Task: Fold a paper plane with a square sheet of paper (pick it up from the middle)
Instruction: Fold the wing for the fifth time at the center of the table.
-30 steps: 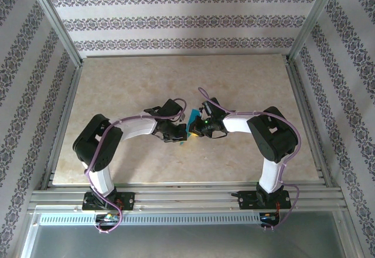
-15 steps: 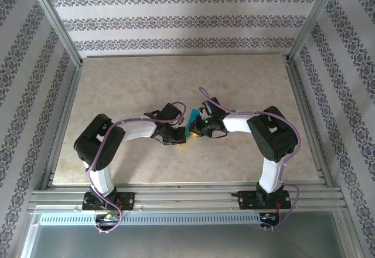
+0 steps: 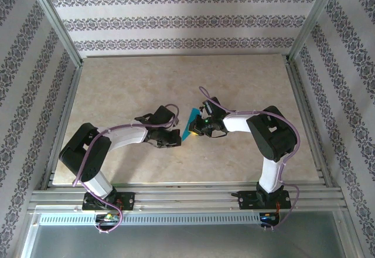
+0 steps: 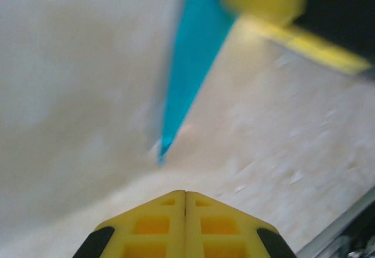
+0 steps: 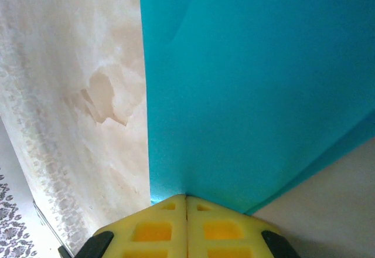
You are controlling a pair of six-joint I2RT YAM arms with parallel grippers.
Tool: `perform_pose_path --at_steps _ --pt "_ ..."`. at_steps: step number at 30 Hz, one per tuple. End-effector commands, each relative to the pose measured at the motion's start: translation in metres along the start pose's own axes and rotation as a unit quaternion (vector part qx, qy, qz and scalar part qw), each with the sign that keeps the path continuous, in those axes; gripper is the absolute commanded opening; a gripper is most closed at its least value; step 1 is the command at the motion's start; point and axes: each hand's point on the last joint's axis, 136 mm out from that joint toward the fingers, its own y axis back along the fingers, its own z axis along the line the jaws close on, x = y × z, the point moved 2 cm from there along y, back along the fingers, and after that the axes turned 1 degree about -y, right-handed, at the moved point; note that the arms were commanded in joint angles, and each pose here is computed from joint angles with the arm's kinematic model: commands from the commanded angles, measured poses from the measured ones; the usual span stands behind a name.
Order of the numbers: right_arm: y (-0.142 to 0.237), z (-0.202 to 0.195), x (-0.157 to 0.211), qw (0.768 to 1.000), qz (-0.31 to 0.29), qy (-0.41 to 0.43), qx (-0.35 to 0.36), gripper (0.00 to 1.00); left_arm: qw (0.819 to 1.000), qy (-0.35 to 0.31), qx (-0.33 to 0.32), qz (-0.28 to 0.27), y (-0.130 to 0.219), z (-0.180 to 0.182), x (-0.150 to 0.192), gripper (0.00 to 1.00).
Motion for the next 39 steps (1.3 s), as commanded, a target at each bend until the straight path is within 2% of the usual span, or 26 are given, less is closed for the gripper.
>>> perform_pose_path --at_steps 1,10,14,20,26,29,33,36,39 --pt "-0.011 -0.071 0.012 0.991 0.004 -0.054 0.123 0.07 0.998 0.005 0.034 -0.061 0.007 -0.02 -0.042 0.0" --pt "-0.01 -0.064 0.013 0.993 0.009 -0.045 0.108 0.07 0.999 0.025 0.02 -0.025 -0.029 -0.006 -0.046 0.0" --pt "-0.011 -0.063 0.013 0.993 0.01 -0.046 0.104 0.07 0.999 0.031 0.019 -0.008 -0.035 0.0 -0.036 0.0" --pt "-0.009 -0.054 0.008 0.995 0.003 -0.037 0.09 0.07 0.998 0.049 -0.027 0.026 -0.045 0.029 -0.008 0.0" --pt "0.003 -0.018 -0.012 0.999 -0.023 0.022 0.038 0.08 0.994 0.05 -0.089 0.05 -0.044 0.055 0.01 0.0" --pt "0.026 0.004 -0.031 0.996 -0.057 0.065 0.015 0.09 0.992 0.047 -0.102 0.056 -0.042 0.059 0.013 0.0" --pt "0.059 0.012 -0.052 0.988 -0.112 0.103 0.023 0.09 0.992 0.042 -0.103 0.06 -0.042 0.058 0.013 0.0" --pt "0.064 0.021 -0.047 0.985 -0.113 0.127 0.018 0.09 0.993 0.041 -0.098 0.06 -0.042 0.055 0.012 0.0" --pt "0.053 0.028 -0.031 0.985 -0.091 0.144 0.013 0.08 0.993 0.039 -0.097 0.061 -0.042 0.054 0.011 0.0"
